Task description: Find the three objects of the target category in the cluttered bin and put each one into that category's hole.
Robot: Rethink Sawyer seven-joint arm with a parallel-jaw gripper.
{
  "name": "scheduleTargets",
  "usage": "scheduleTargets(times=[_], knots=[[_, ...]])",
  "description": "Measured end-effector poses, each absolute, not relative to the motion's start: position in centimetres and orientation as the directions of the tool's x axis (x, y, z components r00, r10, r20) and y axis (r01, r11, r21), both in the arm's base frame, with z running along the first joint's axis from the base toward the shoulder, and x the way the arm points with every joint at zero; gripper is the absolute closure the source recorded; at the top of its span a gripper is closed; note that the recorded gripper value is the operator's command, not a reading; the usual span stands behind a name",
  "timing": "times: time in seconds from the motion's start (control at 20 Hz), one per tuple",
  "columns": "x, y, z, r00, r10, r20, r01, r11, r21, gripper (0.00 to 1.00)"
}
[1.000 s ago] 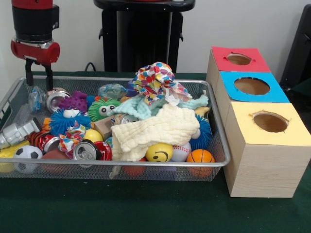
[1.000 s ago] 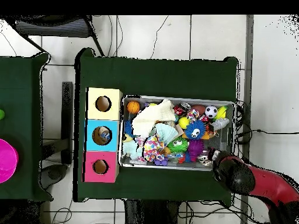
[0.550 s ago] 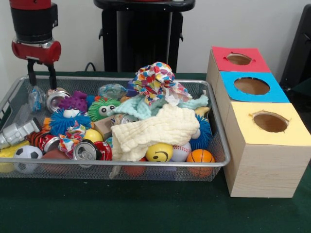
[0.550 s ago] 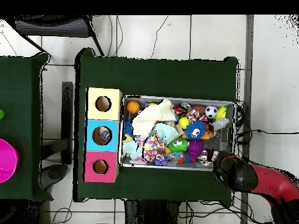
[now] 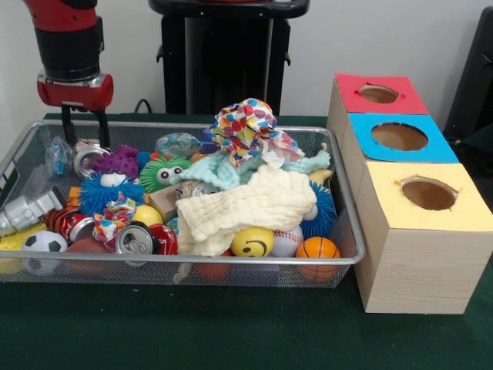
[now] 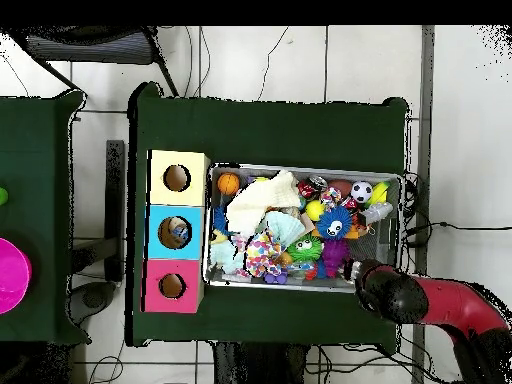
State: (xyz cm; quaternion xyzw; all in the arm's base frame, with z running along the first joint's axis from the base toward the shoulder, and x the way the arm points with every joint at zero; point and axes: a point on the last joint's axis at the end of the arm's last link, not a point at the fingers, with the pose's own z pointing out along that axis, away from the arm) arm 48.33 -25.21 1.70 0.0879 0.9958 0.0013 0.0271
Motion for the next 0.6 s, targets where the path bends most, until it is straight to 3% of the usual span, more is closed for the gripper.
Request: scheduleTargets(times=[0.6], knots=[[50.8,-24.5,3.1,-0.992,0.063,-0.111,0.063,0.998,0.001,0.00]])
